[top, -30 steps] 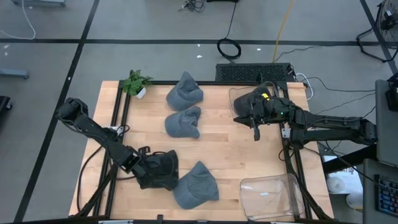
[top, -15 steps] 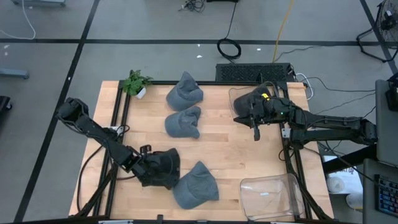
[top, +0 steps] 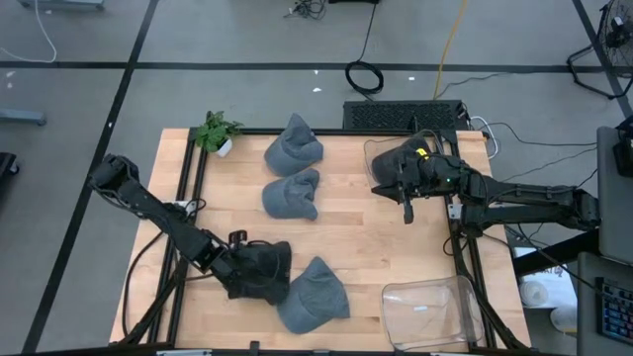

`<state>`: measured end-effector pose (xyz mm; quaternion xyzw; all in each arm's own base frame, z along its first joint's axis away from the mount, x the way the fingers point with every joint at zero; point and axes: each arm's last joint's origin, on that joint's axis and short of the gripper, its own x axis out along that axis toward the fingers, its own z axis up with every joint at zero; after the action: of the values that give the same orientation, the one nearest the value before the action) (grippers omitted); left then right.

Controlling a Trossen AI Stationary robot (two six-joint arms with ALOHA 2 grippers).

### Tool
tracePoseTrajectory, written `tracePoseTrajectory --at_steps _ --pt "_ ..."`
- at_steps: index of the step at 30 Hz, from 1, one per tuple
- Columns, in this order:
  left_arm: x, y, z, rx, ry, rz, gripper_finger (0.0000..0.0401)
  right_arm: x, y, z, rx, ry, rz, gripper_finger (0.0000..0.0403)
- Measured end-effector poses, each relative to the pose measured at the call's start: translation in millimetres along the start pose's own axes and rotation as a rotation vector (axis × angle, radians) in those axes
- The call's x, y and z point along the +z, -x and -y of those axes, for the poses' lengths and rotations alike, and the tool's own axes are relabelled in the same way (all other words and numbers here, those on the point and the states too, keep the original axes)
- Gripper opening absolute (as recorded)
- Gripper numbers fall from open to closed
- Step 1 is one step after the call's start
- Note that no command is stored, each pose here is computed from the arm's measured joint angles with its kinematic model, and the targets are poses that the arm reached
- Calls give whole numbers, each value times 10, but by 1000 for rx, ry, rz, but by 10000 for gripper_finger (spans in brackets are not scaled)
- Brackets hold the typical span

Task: Pick & Place hat
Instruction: Put the black cap into the top transparent bin

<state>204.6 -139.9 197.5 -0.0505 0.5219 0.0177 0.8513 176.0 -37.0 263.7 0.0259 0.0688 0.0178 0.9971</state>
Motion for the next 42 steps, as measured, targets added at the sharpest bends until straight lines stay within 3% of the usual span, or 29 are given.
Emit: tracePoseTrajectory --at_steps 10,14,17,22,26,31,37,42 --pt "509 594 27 174 -204 126 3 0 0 0 0 -6 0 0" --pt "705 786 -5 339 -341 247 3 -13 -53 15 3 -87 -1 5" --pt "851 851 -82 478 -436 308 2 -67 -162 8 63 -135 -29 38" --pt "1079 856 -266 659 -557 344 2 -110 -430 8 107 -300 21 139" --pt "1259 871 -393 721 -617 377 2 -115 -603 46 151 -436 108 217" --pt "1468 942 -455 750 -702 484 2 -210 -796 95 189 -526 161 275" --pt "1559 962 -538 740 -740 526 3 -218 -903 121 254 -574 298 286" --pt "1591 932 -631 733 -712 517 3 -93 -965 28 443 -600 342 276"
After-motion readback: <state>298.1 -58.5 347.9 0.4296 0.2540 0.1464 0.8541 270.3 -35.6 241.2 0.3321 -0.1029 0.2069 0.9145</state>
